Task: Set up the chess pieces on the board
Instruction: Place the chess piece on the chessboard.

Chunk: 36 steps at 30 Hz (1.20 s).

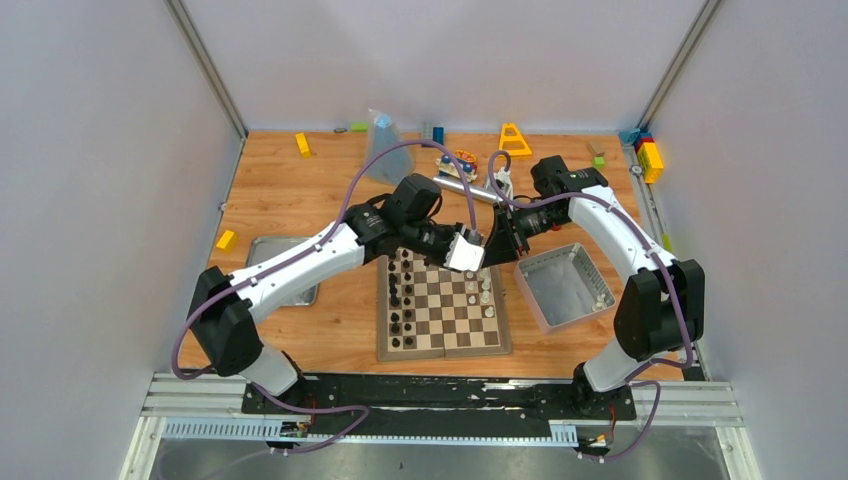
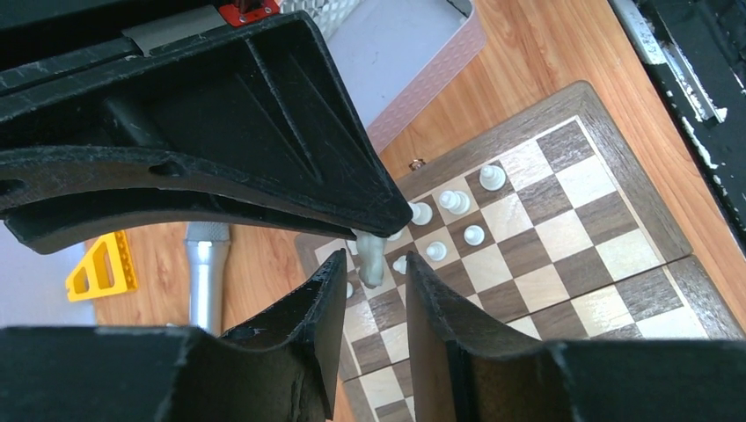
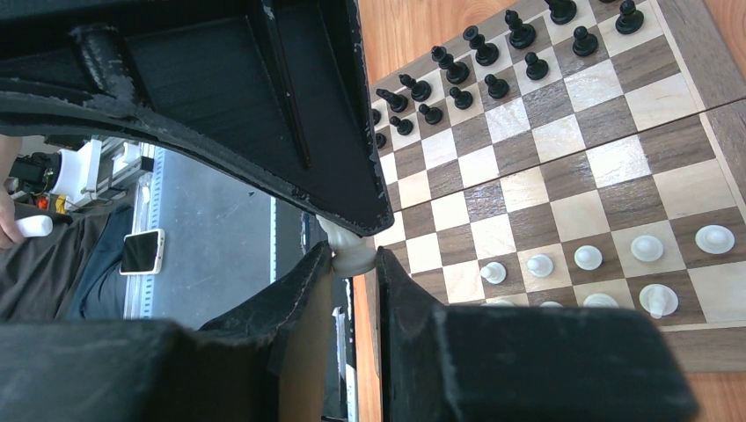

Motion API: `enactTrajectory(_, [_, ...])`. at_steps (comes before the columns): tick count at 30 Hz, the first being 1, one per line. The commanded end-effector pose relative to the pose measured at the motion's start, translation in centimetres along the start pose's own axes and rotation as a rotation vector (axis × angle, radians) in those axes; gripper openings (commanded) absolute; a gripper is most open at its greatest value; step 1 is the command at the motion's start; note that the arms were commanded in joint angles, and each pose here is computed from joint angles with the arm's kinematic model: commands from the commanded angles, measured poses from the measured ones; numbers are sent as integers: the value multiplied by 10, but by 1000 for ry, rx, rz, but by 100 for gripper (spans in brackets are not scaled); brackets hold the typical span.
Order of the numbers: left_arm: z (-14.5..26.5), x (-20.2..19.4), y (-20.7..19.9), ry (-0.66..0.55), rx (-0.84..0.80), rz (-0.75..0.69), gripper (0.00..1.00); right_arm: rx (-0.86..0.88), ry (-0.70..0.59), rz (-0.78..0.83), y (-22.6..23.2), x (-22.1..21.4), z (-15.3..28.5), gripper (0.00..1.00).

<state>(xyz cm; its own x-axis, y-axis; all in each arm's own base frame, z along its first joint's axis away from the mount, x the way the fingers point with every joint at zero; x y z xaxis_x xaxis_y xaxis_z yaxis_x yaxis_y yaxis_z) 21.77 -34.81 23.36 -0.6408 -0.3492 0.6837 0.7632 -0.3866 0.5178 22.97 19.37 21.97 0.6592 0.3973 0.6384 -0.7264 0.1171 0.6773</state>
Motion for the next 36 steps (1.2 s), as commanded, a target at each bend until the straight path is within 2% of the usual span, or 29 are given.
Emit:
enactTrajectory(1, [1,17,20,-33,48,-41,37,44,-31,35,10,7,-1,2])
enactTrajectory(10, [-1,17,22,-28,49,-30,21,44,-28,28,8,6,-1,2])
enactTrajectory(14, [0,16,20,-21,49,-25,8,43,-25,21,7,5,-2,4])
enactTrajectory(16, [1,16,20,-18,52,-22,1,40,-19,11,6,4,-2,13])
enactTrajectory(18, [3,16,18,-12,55,-18,0,32,-13,4,4,2,-2,24])
enactTrajectory(19, [4,15,18,-1,60,-18,0,26,-9,2,4,0,-2,33])
enactTrajectory(21, [6,12,17,19,66,-19,0,9,-4,-2,2,-2,0,46])
enactTrajectory(23, [11,12,15,37,77,-19,0,-17,-4,-6,0,-4,4,55])
enactTrajectory(29, [16,1,-7,85,32,62,0,-129,-53,-20,-4,-4,30,67])
enactTrajectory(36, [6,-6,-30,210,-61,183,2,-426,-146,-53,-21,-5,68,69])
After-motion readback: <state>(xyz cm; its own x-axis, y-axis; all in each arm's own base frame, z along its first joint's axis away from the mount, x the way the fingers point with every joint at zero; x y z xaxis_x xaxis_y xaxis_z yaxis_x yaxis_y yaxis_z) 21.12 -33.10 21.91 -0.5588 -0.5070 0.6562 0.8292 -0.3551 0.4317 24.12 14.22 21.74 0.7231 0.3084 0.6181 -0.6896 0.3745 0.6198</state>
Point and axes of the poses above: each gripper's point midway between its finger pads, its own z axis back along the fingers, its own y axis along the line the jaws close on, x = y × z, the point moved 3 cm from there along z, back along the fingers, and after that the axes turned 8 degrees about -z, right-handed, at the moved point
